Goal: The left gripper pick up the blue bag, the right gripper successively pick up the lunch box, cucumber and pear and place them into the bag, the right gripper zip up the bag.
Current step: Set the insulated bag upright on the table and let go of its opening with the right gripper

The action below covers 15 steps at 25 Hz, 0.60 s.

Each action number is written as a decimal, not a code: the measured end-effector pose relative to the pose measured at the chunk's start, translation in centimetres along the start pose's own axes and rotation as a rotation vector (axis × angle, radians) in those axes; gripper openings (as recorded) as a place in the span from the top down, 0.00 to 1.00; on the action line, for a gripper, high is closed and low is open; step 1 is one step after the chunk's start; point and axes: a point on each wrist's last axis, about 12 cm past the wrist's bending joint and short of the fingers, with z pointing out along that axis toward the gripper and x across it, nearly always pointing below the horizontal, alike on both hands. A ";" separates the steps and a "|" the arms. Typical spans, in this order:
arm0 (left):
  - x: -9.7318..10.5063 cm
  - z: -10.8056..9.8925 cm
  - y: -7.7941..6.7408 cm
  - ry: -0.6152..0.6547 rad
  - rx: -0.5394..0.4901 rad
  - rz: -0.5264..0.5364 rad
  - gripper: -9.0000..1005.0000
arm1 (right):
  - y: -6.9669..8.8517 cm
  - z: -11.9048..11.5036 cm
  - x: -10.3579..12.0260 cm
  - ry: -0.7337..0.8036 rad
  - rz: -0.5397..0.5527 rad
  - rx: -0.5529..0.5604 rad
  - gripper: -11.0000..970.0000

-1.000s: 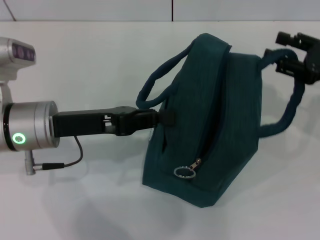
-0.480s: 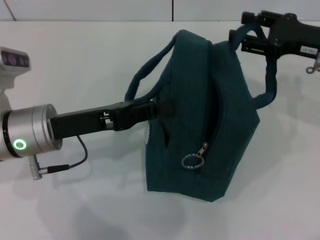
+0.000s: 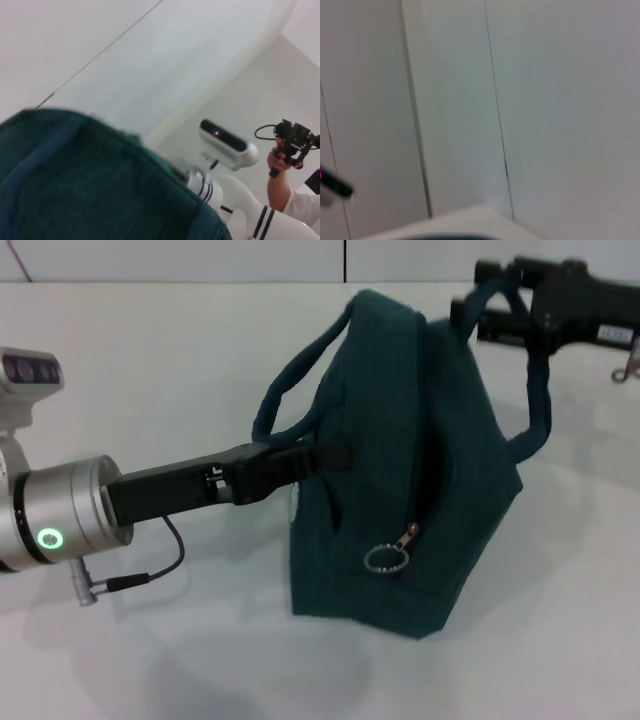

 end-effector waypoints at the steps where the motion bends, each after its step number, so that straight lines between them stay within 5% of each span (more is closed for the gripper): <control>1: 0.0 0.0 0.0 -0.002 0.000 0.001 0.94 | 0.0 0.0 0.6 0.027 0.011 0.004 0.33; 15: 0.0 0.0 0.1 -0.013 -0.006 0.005 0.94 | 0.5 -2.4 3.8 0.086 0.066 0.089 0.33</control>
